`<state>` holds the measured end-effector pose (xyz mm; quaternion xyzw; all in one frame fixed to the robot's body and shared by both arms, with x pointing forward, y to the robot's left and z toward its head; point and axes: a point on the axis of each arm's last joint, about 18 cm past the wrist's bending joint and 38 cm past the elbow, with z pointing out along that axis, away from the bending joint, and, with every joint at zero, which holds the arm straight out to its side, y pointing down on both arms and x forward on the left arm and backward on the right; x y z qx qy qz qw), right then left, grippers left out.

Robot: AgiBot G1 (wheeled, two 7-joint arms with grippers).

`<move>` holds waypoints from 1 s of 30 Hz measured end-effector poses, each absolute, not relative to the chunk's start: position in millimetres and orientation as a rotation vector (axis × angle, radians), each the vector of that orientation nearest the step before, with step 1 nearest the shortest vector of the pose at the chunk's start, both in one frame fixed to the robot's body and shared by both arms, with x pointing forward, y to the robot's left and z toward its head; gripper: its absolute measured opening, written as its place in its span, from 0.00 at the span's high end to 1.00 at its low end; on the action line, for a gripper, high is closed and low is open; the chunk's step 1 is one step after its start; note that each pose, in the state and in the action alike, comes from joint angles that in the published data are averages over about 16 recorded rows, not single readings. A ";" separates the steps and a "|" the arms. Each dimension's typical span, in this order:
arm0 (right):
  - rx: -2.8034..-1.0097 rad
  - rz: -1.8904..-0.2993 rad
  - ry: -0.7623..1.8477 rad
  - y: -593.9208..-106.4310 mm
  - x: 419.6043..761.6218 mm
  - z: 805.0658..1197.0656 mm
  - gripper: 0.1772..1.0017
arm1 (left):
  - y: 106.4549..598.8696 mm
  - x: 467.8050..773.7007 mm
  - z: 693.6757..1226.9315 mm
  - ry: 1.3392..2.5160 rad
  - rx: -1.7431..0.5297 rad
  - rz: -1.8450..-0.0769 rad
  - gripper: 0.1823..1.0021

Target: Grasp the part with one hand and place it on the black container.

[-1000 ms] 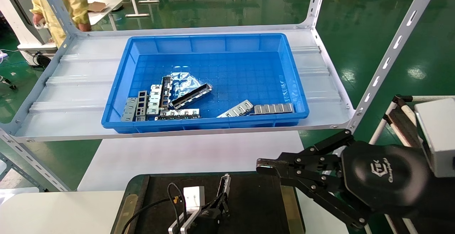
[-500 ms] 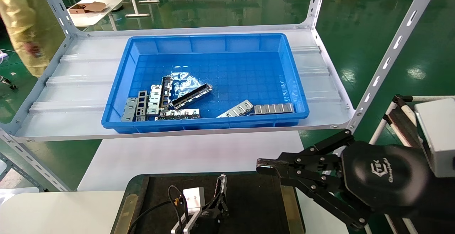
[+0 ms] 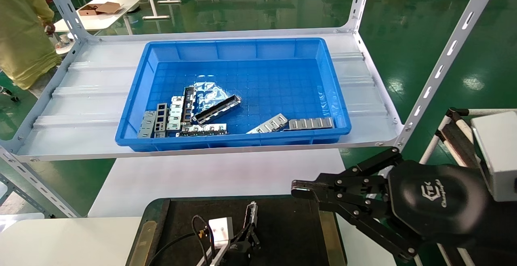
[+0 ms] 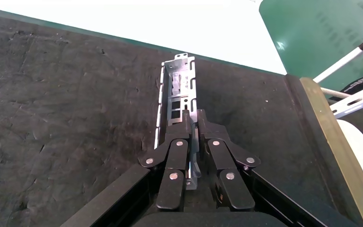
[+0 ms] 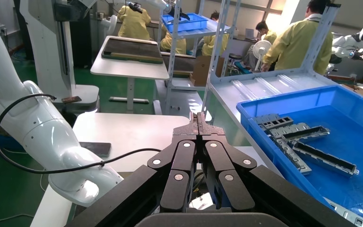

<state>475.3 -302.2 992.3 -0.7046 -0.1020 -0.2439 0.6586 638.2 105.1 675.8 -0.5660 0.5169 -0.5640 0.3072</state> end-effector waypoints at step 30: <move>-1.595 -0.552 -0.231 -302.2 475.3 992.3 0.73 | 98.0 634.4 693.5 1.374 -1.425 -1.569 0.71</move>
